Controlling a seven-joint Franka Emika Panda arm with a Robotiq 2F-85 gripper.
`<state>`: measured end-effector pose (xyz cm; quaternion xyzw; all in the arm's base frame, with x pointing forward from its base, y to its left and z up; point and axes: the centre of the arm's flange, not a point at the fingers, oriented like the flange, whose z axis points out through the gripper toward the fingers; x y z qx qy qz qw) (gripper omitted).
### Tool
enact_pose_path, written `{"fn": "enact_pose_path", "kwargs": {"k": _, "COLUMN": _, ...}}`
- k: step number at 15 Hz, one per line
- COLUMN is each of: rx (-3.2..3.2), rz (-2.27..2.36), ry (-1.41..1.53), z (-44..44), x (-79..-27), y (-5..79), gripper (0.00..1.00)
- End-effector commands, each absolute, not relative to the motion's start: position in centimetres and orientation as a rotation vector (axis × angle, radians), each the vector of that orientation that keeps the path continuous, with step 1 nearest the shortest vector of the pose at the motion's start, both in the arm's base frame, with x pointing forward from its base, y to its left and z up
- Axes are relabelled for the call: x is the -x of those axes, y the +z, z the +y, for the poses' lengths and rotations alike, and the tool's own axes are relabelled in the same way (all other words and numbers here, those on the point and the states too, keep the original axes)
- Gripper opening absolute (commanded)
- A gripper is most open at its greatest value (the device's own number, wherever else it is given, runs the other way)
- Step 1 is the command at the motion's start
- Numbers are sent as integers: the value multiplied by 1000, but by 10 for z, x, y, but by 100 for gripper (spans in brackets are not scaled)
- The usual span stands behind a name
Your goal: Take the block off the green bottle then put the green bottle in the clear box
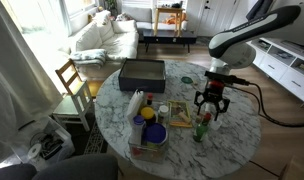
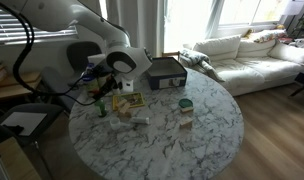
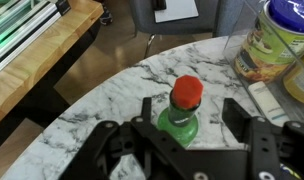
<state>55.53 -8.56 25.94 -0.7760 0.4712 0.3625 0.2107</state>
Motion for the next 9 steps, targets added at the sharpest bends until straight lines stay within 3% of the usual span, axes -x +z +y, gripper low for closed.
{"fn": "enact_pose_path", "kwargs": {"k": 1, "rx": 2114, "rz": 1277, "ry": 1037, "z": -83, "x": -544, "y": 258, "gripper": 54}}
{"fn": "enact_pose_path", "kwargs": {"k": 3, "rx": 2116, "rz": 1274, "ry": 1041, "z": -83, "x": -543, "y": 257, "gripper": 47}}
{"fn": "enact_pose_path", "kwargs": {"k": 8, "rx": 2116, "rz": 1294, "ry": 1053, "z": -79, "x": -541, "y": 258, "gripper": 7}}
{"fn": "enact_pose_path", "kwargs": {"k": 9, "rx": 2120, "rz": 1300, "ry": 1048, "z": -77, "x": -541, "y": 263, "gripper": 7}}
